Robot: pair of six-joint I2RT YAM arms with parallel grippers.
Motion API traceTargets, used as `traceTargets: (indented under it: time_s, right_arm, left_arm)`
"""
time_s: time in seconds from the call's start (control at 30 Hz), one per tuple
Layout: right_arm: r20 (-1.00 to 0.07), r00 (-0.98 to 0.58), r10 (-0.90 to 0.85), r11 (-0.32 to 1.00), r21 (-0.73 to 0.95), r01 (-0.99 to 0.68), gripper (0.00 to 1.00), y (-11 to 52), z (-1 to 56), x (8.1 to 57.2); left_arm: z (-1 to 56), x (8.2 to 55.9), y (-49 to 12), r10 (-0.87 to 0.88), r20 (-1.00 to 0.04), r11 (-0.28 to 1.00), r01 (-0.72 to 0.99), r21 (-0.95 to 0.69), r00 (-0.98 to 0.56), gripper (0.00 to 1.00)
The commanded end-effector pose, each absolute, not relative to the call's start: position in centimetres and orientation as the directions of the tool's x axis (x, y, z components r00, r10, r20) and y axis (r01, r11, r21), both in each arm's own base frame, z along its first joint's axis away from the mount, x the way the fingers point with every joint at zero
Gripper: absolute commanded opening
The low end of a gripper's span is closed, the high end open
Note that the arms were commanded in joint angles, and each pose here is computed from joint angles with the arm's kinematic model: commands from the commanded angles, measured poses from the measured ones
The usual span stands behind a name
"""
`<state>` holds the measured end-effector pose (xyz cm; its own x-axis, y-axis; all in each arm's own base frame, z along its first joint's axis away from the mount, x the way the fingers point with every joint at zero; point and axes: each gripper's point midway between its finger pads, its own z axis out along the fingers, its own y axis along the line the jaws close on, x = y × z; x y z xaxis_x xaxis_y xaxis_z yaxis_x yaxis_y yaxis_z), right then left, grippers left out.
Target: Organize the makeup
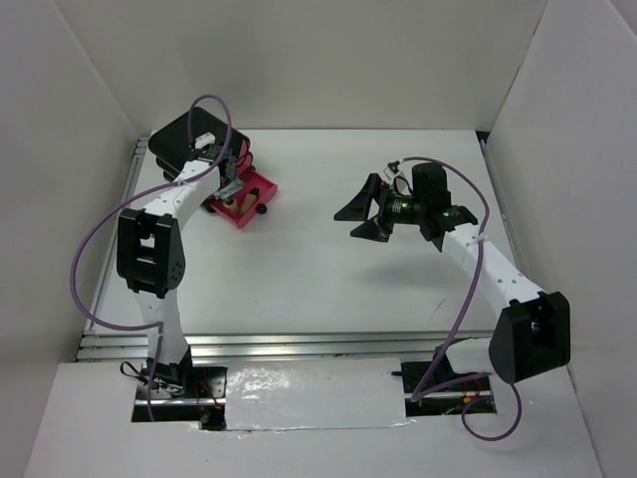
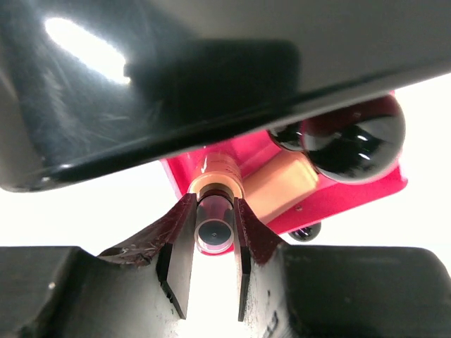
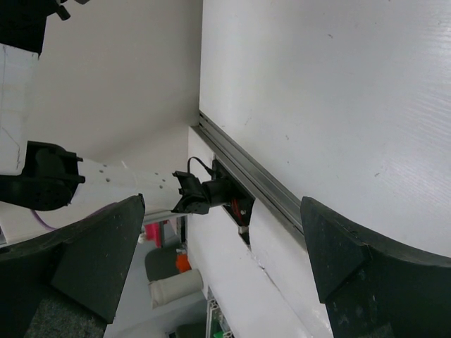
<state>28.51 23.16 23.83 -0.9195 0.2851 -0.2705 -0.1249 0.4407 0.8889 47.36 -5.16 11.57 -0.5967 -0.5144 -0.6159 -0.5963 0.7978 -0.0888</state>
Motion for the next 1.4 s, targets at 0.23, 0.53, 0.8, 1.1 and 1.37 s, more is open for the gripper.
traceTargets:
  time_s: [0.23,0.53,0.8,1.1,1.37]
  right_arm:
    - [-0.340,-0.903,0.264,0.417,0.884,-0.211,1.00,23.8,25.8,28.8]
    - [-0.335,-0.906,0.258,0.414,0.886,-0.210,1.00,23.8,25.6,28.6]
    - [-0.338,-0.905,0.257,0.416,0.884,-0.212,1.00,23.7,25.7,28.5]
    - [-0.329,-0.910,0.252,0.414,0.887,-0.207,1.00,23.8,25.6,28.6]
    - [-0.316,-0.918,0.238,0.405,0.892,-0.202,1.00,24.3,25.4,28.7]
  left_arm:
    - [17.0,50.5,-7.0,-0.398,-0.729,0.894,-0.414,-0.172,-0.557,0.00]
    - [17.8,53.0,-9.2,-0.344,-0.788,0.937,-0.246,-0.249,-0.510,0.00]
    - [18.5,54.9,-10.3,-0.405,-0.838,0.914,-0.176,-0.365,-0.367,0.00]
    - [17.1,52.8,-9.0,-0.435,-0.838,0.898,-0.225,-0.378,-0.329,0.00]
    - [14.2,50.0,-7.0,-0.451,-0.824,0.879,-0.329,-0.344,-0.342,0.00]
